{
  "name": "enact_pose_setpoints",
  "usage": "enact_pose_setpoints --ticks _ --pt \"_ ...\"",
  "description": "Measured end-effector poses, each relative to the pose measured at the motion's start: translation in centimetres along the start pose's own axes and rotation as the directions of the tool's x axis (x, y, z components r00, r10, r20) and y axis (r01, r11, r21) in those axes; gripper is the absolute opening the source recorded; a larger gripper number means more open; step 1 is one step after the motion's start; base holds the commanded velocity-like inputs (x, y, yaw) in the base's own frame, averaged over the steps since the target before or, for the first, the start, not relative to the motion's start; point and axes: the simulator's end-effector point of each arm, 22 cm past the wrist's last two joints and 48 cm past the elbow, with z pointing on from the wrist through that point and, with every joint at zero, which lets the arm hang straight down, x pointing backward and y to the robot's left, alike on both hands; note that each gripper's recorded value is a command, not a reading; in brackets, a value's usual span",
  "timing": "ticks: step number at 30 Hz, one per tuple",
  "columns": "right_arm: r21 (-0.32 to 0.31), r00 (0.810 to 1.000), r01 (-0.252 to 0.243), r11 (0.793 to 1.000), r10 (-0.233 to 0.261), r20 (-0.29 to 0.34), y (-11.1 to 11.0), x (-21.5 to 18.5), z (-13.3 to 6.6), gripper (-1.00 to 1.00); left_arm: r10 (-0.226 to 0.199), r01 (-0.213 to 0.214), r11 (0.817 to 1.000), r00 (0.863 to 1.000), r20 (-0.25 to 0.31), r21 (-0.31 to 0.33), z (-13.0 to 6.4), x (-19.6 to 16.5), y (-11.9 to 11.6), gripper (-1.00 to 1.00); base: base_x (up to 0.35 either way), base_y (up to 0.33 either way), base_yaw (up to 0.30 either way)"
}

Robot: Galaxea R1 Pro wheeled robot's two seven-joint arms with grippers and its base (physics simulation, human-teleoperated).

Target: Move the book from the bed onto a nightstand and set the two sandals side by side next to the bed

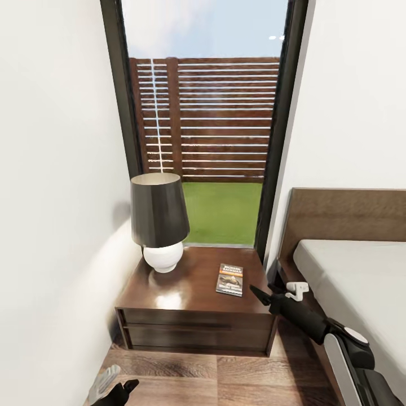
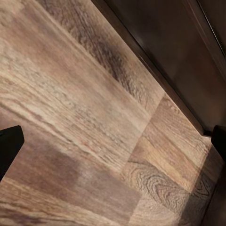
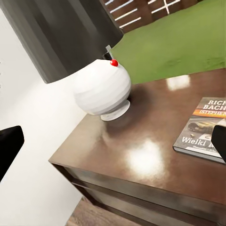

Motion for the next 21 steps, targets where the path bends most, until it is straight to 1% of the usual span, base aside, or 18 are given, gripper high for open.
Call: enact_pose_setpoints --ticks 6,17,21 --pt "0.000 1.000 -0.016 1.000 0.016 -0.017 0.1 0.8 -0.2 1.00 0.001 -0.001 1.000 1.000 0.000 0.000 0.0 0.0 0.0 1.00 0.000 0.000 0.000" --pt "0.019 0.998 -0.051 0.998 0.052 -0.045 -0.8 2.7 -0.1 1.00 0.000 0.000 1.000 1.000 -0.001 -0.001 0.0 0.0 0.0 1.00 0.000 0.000 0.000" --pt "0.044 0.991 -0.095 0.995 0.099 -0.089 -1.9 5.4 -0.1 1.00 0.001 -0.001 1.000 1.000 -0.001 -0.002 0.0 0.1 0.1 1.00 0.000 0.000 0.000"
